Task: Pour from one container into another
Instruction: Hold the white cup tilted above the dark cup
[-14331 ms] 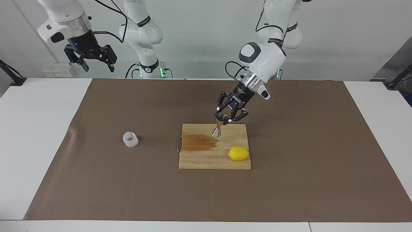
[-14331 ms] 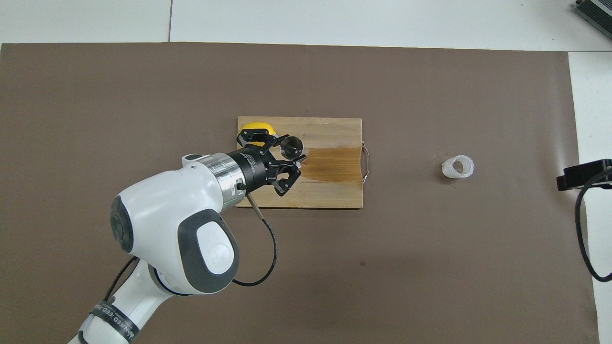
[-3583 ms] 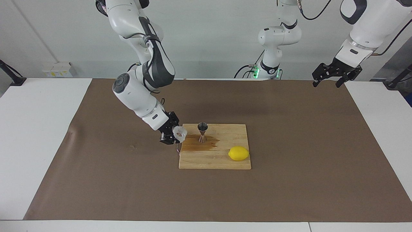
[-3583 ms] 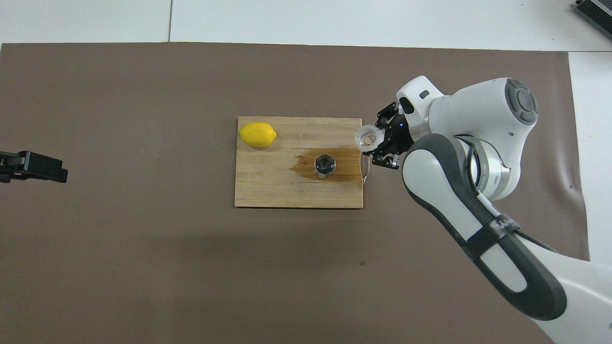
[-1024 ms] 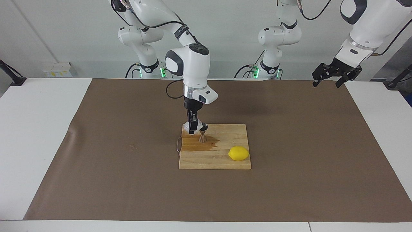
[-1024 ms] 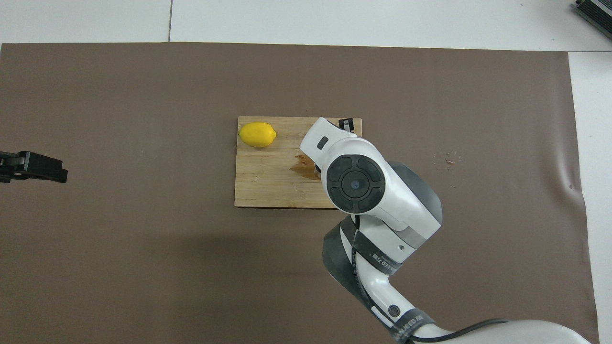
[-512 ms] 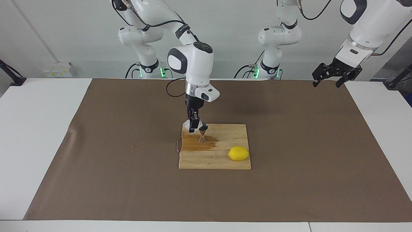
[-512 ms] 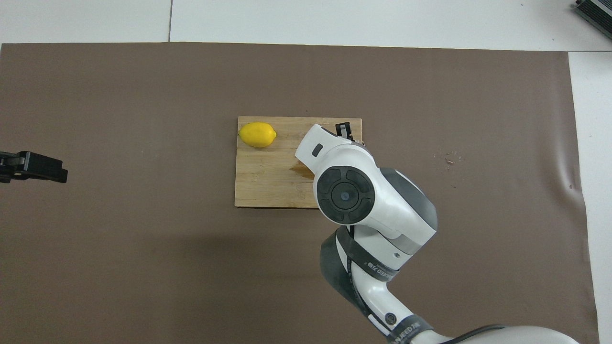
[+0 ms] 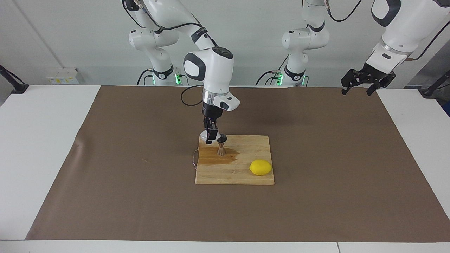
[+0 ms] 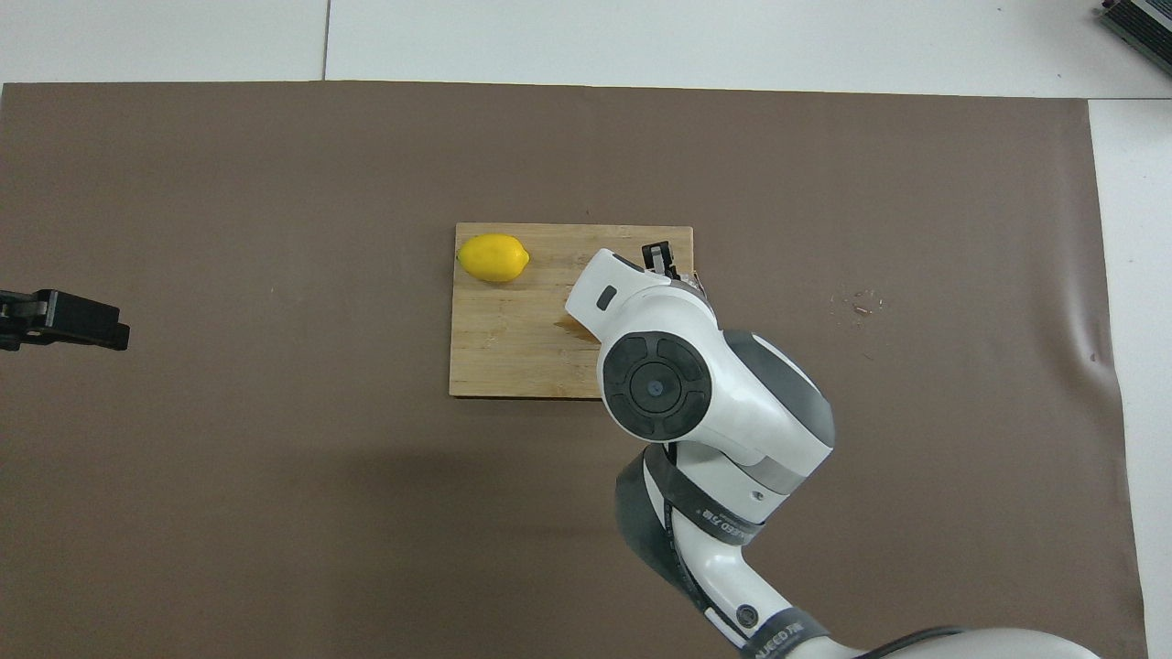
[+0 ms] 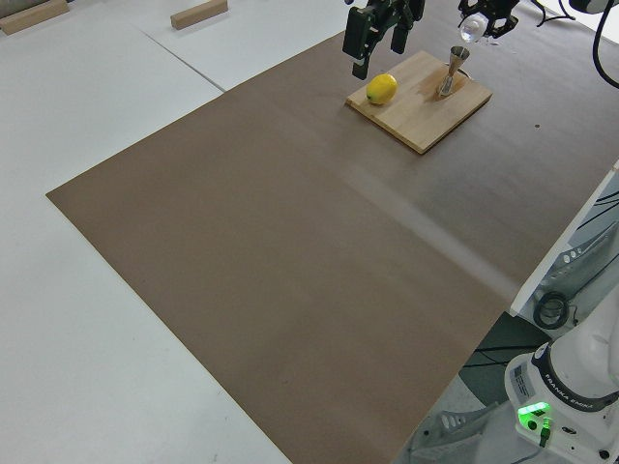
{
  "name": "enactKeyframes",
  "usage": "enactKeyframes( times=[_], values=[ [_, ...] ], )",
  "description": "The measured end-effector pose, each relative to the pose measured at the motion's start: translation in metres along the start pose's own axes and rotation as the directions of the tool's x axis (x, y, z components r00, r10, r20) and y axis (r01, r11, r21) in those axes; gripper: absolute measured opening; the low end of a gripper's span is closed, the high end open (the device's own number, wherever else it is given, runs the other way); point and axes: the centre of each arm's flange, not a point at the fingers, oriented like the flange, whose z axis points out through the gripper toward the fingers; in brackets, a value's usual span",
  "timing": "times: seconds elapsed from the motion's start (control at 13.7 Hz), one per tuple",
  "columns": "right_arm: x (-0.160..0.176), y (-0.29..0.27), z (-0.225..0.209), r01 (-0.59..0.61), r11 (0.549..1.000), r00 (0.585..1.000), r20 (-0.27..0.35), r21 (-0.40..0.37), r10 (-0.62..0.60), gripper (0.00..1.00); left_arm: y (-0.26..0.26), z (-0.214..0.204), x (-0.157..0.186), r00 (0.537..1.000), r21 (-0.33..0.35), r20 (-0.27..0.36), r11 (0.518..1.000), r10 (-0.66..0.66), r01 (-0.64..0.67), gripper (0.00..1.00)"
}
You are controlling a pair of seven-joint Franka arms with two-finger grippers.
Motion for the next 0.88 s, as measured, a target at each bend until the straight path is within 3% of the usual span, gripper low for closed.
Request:
enactKeyframes(
  times=[0.88],
  values=[
    [0.0008, -0.0020, -0.0022, 0.018, 1.000, 1.000, 0.012, -0.017, -0.018, 0.52, 0.0000, 0.0000, 0.0000, 1.000, 0.000, 0.000, 1.000, 0.000, 0.000, 1.00]
  ],
)
